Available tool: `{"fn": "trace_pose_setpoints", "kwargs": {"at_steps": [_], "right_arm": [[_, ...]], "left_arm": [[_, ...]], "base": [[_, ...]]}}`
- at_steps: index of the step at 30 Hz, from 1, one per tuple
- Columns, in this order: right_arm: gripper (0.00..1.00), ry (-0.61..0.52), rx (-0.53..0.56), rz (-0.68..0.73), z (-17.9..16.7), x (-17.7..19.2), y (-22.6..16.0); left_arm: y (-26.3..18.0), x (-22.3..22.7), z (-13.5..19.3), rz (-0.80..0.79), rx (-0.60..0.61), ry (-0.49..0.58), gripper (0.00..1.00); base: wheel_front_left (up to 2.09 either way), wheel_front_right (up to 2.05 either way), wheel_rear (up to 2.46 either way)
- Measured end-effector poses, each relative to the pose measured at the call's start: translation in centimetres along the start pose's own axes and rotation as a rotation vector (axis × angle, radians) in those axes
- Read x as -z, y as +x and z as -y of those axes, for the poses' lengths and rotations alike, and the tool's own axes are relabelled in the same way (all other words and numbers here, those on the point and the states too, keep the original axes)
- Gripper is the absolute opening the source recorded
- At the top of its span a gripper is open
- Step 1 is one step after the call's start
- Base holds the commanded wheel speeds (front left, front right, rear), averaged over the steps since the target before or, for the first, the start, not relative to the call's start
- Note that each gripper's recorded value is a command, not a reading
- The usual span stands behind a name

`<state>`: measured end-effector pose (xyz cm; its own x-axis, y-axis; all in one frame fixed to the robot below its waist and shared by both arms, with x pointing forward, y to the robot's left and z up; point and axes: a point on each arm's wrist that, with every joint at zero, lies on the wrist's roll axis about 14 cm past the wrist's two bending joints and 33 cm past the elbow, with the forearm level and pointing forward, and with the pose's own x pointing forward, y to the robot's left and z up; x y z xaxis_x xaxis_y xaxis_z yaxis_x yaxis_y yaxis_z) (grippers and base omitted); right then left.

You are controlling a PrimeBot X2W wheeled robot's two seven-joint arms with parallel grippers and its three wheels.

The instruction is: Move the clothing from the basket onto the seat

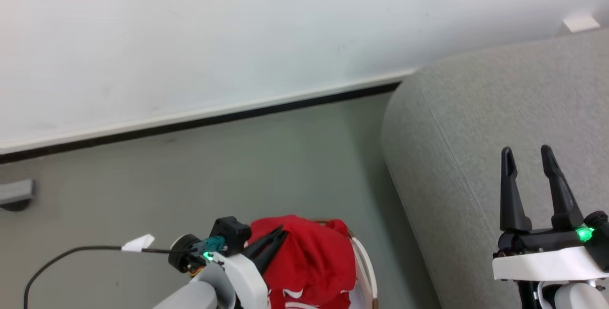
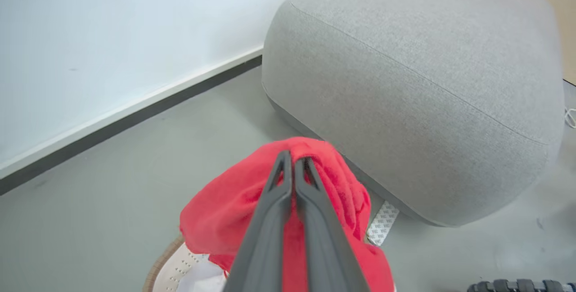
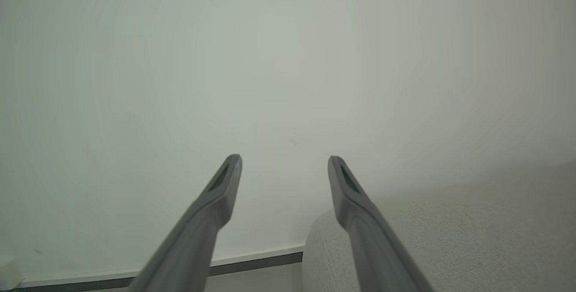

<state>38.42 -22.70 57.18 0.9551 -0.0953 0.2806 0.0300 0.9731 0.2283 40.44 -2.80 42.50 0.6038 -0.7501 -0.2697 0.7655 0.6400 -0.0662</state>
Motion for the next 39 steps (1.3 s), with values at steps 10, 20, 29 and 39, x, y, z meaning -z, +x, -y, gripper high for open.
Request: {"fn": "trace_pose_setpoints", "kwargs": {"at_steps": [10,20,29,39], "right_arm": [[1.0,0.043,-0.081,-0.002,-3.0,-0.1,-0.9],[1.0,0.074,-0.173,-0.028,-6.3,0.5,-1.7],[1.0,0.087,-0.224,-0.054,-8.1,1.2,-2.2],[1.0,0.034,-0.323,-0.11,-11.0,3.1,-2.9]], "left_arm": [[-3.0,-9.5,-0.5,0.286,-0.075,0.054,0.0],[-5.6,-18.8,-0.9,0.531,-0.118,0.133,0.0],[-6.9,-21.1,-1.3,0.587,-0.143,0.15,0.0],[-7.5,-21.2,-1.5,0.595,-0.159,0.136,0.0]], "base": [[0.0,0.0,0.0],[0.0,0.0,0.0],[0.0,0.0,0.0],[0.0,0.0,0.0]]}}
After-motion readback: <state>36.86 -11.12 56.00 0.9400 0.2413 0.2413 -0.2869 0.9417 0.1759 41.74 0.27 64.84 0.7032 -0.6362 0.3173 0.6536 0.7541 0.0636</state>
